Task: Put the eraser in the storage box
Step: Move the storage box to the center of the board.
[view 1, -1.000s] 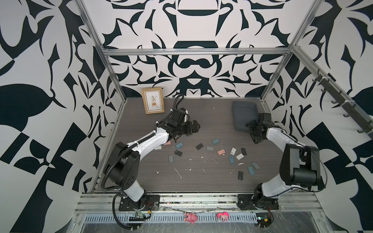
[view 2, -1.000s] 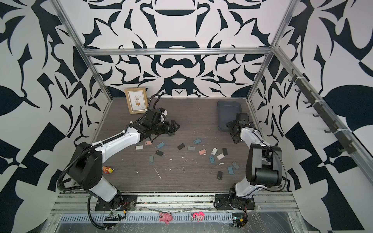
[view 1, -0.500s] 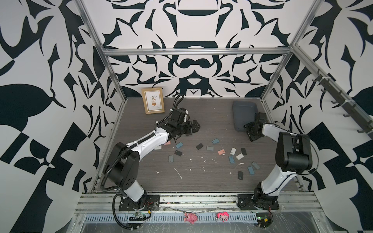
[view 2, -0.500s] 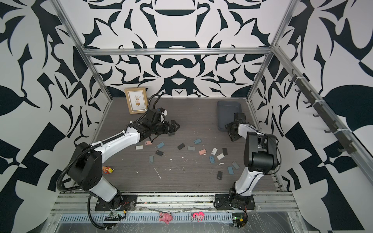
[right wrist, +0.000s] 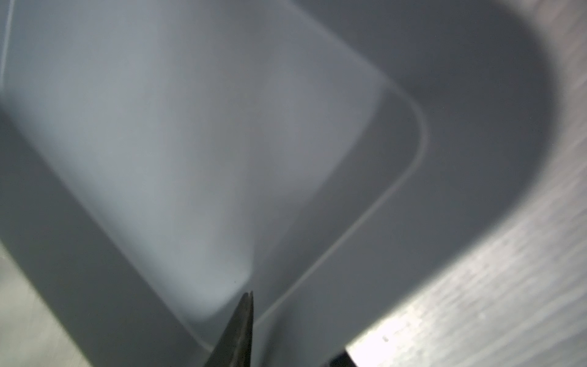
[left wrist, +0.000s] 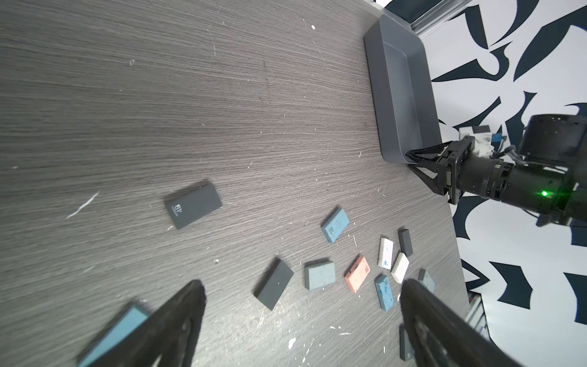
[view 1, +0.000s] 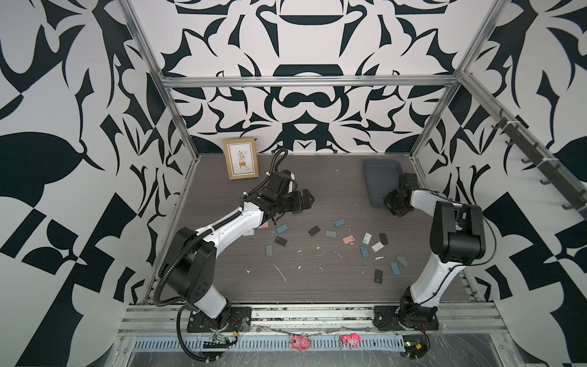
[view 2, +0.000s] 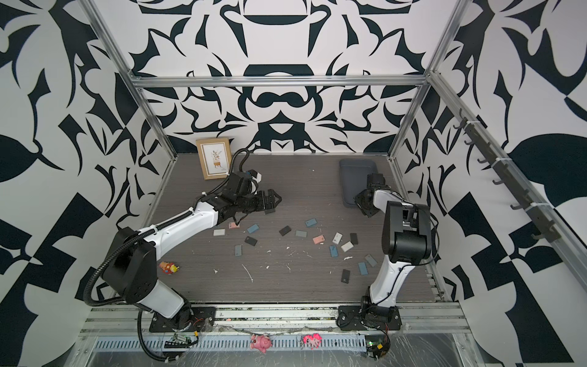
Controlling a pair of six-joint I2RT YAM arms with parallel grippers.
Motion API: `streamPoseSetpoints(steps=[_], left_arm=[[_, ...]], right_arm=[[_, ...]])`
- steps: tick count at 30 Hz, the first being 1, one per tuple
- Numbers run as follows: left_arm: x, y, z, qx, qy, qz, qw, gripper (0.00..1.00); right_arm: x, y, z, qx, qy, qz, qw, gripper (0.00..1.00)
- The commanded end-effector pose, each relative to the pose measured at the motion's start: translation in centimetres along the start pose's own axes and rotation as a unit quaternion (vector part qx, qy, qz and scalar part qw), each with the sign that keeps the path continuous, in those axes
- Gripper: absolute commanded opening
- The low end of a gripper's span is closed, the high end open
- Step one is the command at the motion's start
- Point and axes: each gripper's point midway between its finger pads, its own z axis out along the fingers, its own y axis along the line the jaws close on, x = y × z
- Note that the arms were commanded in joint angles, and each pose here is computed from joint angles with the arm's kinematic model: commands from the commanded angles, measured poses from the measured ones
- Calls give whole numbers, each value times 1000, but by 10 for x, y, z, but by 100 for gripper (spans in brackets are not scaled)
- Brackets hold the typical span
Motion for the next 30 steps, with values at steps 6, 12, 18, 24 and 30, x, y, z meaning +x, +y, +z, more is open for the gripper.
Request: streamPoseSetpoints(steps=[6, 12, 18, 24, 30], left_arm=[[8, 9, -15, -16, -6, -10, 1000, 99], [14, 15, -21, -25, -7, -14, 1000, 99], [20, 21, -24, -32, -7, -15, 999, 99], [22, 23, -28, -34, -10, -14, 999, 99], [25, 28, -30, -42, -11, -16, 999, 99]], right_arm=[[-4, 10, 4, 13, 28, -99, 995, 20], [2, 30, 10, 12, 40, -170, 984, 15], [11, 59, 11, 16, 47, -271, 961, 9], [25, 88, 13, 14, 50, -358, 932, 4], [36, 107, 17, 12, 50, -429, 902, 2]])
